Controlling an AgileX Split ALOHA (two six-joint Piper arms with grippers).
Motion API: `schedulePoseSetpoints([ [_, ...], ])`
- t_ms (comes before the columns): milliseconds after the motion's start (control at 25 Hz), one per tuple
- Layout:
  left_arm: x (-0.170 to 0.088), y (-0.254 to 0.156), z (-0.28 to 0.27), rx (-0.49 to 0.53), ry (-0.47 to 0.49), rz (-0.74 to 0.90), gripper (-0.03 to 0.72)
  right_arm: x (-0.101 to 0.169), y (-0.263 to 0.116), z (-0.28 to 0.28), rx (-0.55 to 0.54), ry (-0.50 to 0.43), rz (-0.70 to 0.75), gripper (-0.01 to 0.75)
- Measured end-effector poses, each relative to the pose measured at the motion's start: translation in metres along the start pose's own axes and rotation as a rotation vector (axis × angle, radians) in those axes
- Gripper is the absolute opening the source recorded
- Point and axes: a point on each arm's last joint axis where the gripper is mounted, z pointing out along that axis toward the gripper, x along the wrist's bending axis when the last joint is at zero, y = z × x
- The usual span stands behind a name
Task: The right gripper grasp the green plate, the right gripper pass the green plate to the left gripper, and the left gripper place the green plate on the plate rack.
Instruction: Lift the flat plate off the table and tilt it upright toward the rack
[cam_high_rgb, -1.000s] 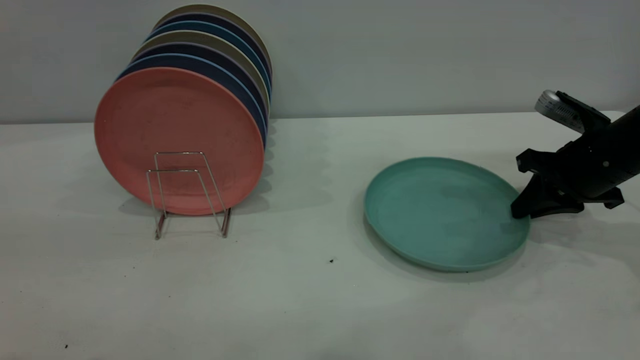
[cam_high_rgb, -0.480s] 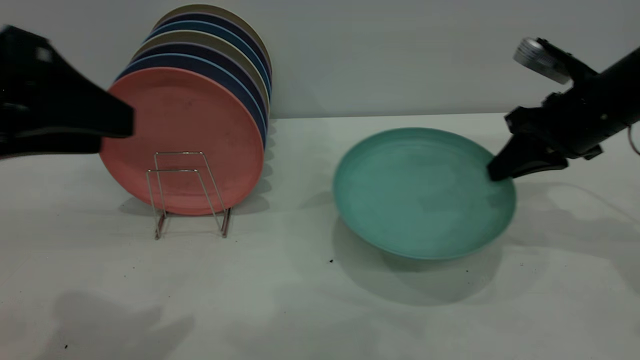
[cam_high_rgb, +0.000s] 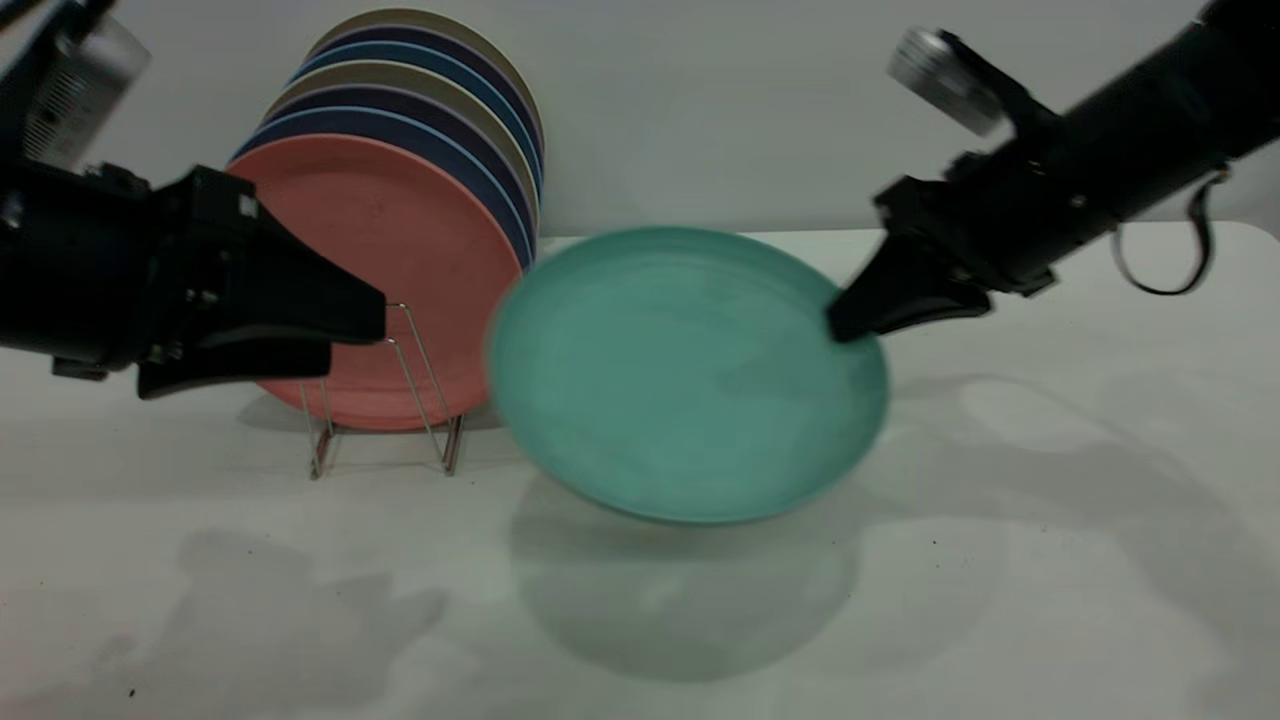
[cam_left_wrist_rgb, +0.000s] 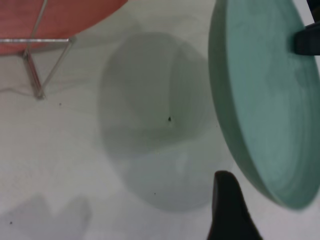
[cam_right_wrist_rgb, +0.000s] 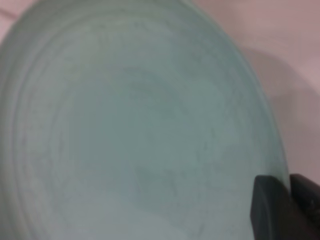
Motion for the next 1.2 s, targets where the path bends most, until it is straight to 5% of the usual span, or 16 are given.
schedulePoseSetpoints([
  [360,0.003,0.0,0.005,0.009,0.0,-0.026,0.458,0.045,0.006,0.015,-0.047,0.189,-0.002,0.019],
  [600,0.003,0.0,0.005,0.009,0.0,-0.044,0.454,0.061,0.006,0.024,-0.047,0.232,-0.016,0.019],
  [720,0.003,0.0,0.005,0.009,0.0,-0.052,0.383,0.065,0.004,0.026,-0.042,0.246,-0.049,0.027],
  [800,0.003,0.0,0.005,0.009,0.0,-0.053,0.269,0.067,0.004,0.026,-0.044,0.252,-0.064,0.046],
  [880,0.004,0.001,0.005,0.007,0.001,-0.058,0.126,0.068,0.005,0.026,-0.049,0.253,-0.06,0.085],
  [1200,0.013,0.001,0.004,0.007,0.112,0.008,0.114,0.066,0.007,0.023,-0.059,0.247,-0.063,0.408],
])
